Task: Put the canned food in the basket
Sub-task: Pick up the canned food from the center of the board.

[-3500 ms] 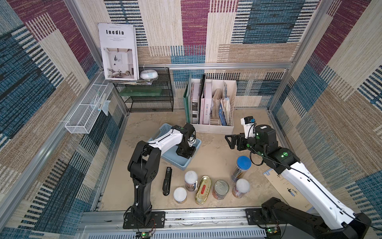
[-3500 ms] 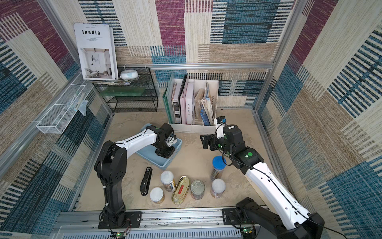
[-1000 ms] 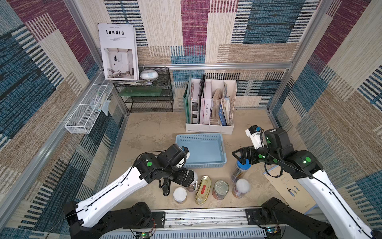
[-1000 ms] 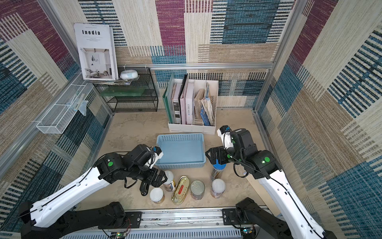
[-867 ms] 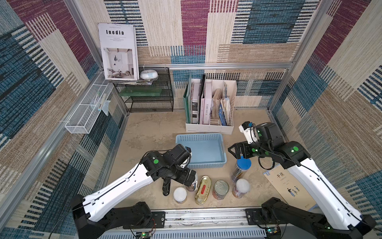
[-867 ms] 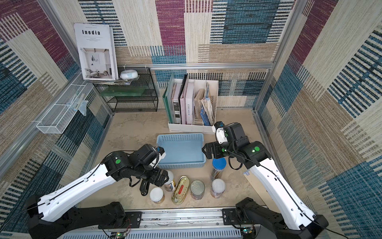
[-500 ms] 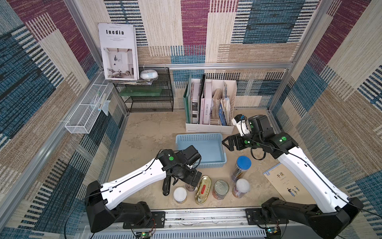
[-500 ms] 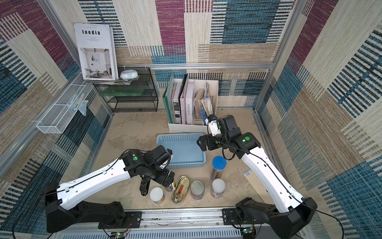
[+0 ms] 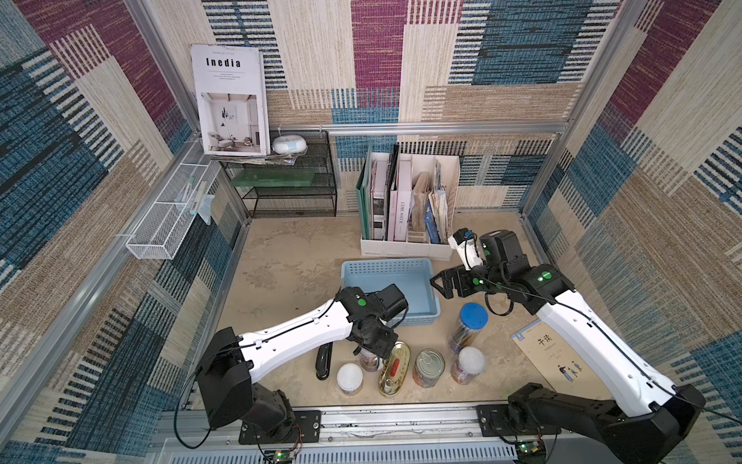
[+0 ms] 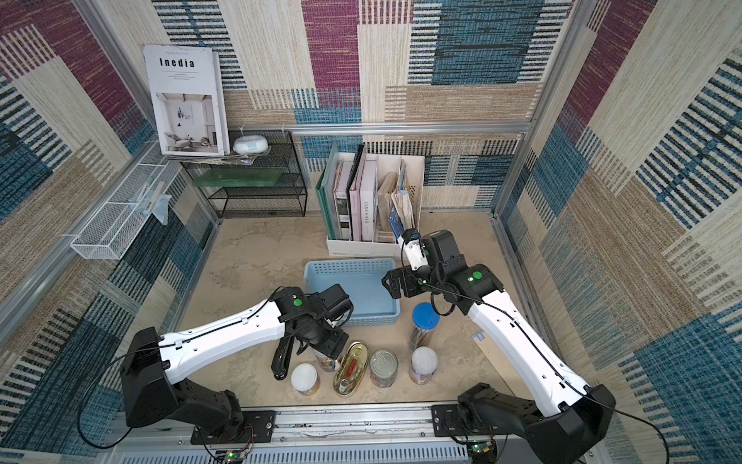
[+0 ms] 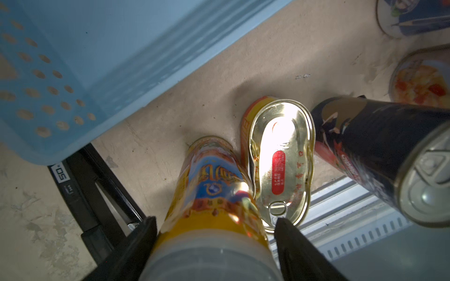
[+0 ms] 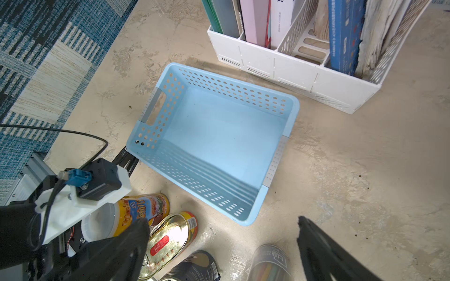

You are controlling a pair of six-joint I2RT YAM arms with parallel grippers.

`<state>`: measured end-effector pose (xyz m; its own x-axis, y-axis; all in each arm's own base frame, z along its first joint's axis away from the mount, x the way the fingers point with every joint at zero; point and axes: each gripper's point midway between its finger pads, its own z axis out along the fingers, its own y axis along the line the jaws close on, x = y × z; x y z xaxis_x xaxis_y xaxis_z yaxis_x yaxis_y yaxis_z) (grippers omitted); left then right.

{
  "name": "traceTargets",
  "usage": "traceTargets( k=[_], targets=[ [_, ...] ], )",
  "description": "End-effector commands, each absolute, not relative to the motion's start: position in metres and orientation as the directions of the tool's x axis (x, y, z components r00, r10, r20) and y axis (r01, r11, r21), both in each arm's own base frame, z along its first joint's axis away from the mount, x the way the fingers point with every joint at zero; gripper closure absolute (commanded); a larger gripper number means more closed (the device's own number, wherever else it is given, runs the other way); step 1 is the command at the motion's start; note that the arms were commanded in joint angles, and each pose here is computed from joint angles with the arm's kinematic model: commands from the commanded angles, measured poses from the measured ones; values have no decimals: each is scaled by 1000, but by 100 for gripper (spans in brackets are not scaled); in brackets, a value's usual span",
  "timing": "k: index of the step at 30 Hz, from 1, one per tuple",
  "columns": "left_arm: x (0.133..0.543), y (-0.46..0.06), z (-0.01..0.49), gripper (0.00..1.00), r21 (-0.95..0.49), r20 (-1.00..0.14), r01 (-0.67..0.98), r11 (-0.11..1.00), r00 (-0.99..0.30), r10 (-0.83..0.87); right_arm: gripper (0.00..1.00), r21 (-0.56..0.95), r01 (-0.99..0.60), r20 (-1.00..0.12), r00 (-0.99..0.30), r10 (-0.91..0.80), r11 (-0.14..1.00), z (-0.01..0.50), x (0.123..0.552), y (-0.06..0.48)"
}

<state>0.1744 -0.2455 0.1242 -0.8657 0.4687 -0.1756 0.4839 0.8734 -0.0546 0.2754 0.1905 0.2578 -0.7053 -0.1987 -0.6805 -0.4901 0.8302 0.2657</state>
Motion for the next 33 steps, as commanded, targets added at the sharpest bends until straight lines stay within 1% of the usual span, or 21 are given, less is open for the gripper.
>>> traceTargets(
  k=[1, 4, 7, 10, 17, 23, 29, 31, 33],
  targets=[
    [174, -246, 119, 28, -49, -161, 497, 866, -860, 484, 1, 264, -511, -704, -682, -198, 818, 262, 278, 194],
    [170, -245, 119, 39, -59, -153, 499, 865, -861, 486, 1, 261, -513, -708, -678, -199, 818, 261, 277, 194],
    [170, -245, 123, 54, -66, -163, 502, 862, -858, 487, 1, 258, -514, -715, -671, -196, 818, 262, 277, 193],
    [170, -247, 133, 66, -77, -175, 511, 856, -852, 493, 1, 262, -513, -718, -669, -189, 817, 263, 278, 194],
    [172, -250, 161, 75, -91, -218, 530, 843, -837, 503, 1, 270, -516, -725, -664, -181, 813, 263, 278, 195],
    [176, -247, 194, 77, -74, -270, 552, 830, -813, 516, 1, 264, -520, -736, -653, -178, 812, 267, 278, 195],
    [196, -243, 238, 82, 8, -340, 583, 812, -762, 551, 1, 272, -524, -738, -652, -175, 807, 267, 279, 197],
    [211, -241, 252, 85, 29, -367, 580, 814, -752, 548, 1, 277, -526, -737, -653, -174, 804, 267, 279, 198],
    [227, -241, 260, 86, 39, -385, 571, 820, -748, 540, 1, 277, -527, -739, -651, -173, 803, 267, 280, 198]
  ],
)
